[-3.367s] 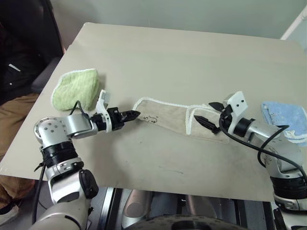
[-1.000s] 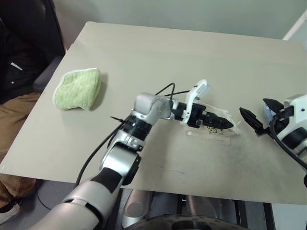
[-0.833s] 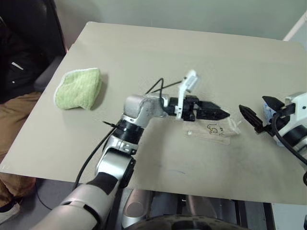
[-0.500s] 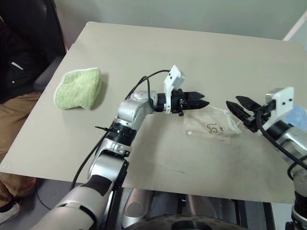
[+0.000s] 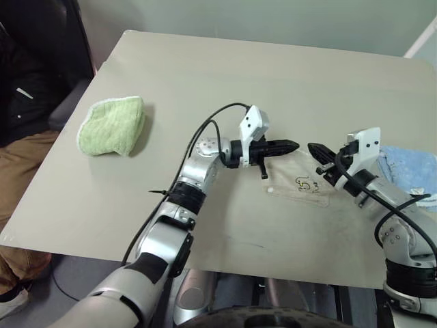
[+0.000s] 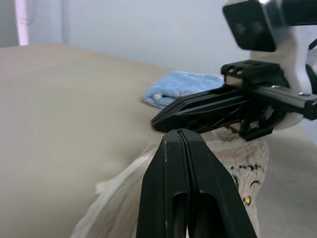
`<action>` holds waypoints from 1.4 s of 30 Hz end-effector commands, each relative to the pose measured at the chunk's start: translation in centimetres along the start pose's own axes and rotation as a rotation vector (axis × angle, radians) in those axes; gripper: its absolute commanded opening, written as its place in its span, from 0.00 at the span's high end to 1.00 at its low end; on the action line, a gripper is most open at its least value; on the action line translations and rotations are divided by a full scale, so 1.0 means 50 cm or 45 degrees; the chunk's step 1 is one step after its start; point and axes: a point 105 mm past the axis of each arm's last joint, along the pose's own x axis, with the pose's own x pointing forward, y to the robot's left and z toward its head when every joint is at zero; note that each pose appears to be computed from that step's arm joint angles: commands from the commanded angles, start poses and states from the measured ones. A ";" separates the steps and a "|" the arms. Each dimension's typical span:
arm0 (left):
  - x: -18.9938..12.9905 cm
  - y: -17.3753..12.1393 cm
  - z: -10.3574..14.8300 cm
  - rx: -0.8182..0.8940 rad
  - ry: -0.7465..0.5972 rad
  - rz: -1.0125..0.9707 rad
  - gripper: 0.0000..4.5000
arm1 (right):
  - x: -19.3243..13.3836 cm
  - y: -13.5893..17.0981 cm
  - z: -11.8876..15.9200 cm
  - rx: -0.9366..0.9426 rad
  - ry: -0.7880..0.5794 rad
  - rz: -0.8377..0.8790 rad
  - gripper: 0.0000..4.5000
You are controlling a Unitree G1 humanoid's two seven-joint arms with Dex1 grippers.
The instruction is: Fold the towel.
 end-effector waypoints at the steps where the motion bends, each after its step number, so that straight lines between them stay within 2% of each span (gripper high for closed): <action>1: 0.024 -0.017 0.003 0.047 -0.020 -0.077 1.00 | -0.017 -0.011 0.002 0.025 -0.056 -0.053 1.00; 4: 0.029 -0.034 -0.037 0.076 0.090 -0.144 1.00 | -0.026 -0.018 -0.014 0.090 -0.069 -0.108 1.00; 7: 0.002 -0.049 -0.098 0.127 0.271 -0.217 1.00 | -0.035 -0.012 -0.044 0.144 -0.043 -0.147 1.00; 15: -0.056 -0.050 -0.172 0.063 0.424 -0.185 1.00 | -0.044 -0.008 -0.124 0.145 0.091 -0.206 1.00; 22: -0.048 -0.038 -0.138 0.021 0.313 -0.157 1.00 | -0.034 -0.028 -0.134 0.080 0.107 -0.245 1.00; 27: -0.054 -0.042 -0.104 -0.044 0.221 -0.193 1.00 | -0.027 -0.037 -0.108 0.060 0.060 -0.222 1.00; 31: -0.069 -0.022 -0.063 -0.020 0.111 -0.111 1.00 | -0.026 -0.026 -0.051 0.088 -0.034 -0.122 0.80; 38: -0.108 -0.002 -0.026 -0.012 0.038 -0.015 1.00 | -0.045 -0.039 0.027 0.094 -0.058 -0.019 0.28; 42: -0.121 0.000 -0.029 -0.004 0.062 0.009 1.00 | -0.060 -0.058 0.031 0.117 0.011 -0.006 0.01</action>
